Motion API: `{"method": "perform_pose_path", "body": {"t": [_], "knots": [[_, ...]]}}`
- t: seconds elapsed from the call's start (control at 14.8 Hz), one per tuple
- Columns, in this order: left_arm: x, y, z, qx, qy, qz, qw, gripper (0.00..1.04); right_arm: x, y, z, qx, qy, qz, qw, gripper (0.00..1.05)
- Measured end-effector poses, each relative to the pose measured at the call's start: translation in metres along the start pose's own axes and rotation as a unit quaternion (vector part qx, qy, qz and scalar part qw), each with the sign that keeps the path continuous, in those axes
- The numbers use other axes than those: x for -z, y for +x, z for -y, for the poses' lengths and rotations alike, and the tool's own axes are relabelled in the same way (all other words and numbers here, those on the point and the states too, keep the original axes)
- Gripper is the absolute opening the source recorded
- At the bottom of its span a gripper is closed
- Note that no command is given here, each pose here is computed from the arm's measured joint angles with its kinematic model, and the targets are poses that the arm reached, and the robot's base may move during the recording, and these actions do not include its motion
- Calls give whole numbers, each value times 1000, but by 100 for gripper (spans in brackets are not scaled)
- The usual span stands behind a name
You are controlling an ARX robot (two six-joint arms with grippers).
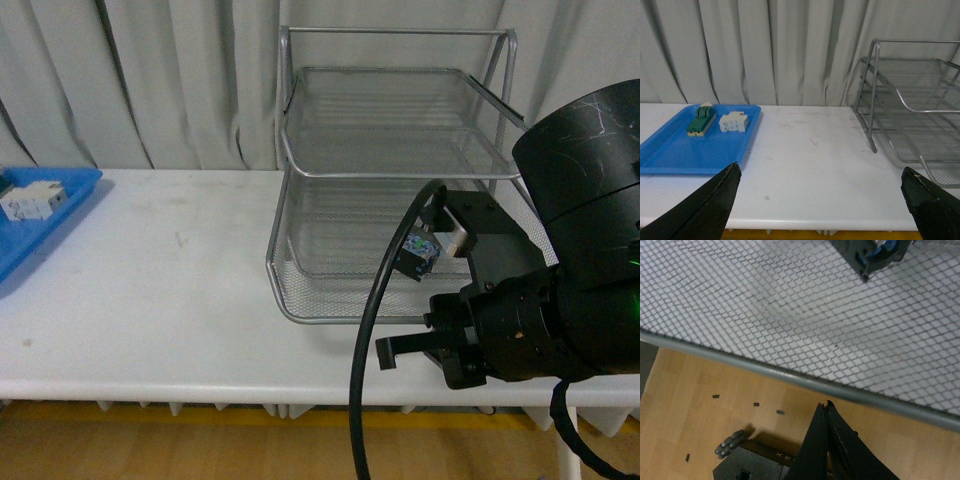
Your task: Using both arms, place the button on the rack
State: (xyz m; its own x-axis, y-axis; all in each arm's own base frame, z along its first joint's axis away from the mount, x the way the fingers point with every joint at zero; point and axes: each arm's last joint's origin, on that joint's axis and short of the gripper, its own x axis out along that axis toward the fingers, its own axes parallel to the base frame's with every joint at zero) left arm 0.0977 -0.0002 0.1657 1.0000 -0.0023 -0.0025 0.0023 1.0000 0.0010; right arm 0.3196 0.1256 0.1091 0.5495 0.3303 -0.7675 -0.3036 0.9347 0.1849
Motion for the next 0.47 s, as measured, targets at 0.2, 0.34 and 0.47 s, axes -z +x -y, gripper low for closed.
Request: {"method": "perform_pose_path", "body": {"t": [0.2, 0.34, 0.47], "knots": [[0, 0, 0, 0, 0, 0, 1000, 98, -12, 16, 9, 10, 12, -15, 1000, 2], [0, 0, 0, 0, 0, 0, 1000, 98, -20, 24, 14, 20, 15, -13, 1000, 2], [0, 0, 0, 0, 0, 0, 1000, 98, -38, 30, 22, 38, 10, 0, 999, 2]]}}
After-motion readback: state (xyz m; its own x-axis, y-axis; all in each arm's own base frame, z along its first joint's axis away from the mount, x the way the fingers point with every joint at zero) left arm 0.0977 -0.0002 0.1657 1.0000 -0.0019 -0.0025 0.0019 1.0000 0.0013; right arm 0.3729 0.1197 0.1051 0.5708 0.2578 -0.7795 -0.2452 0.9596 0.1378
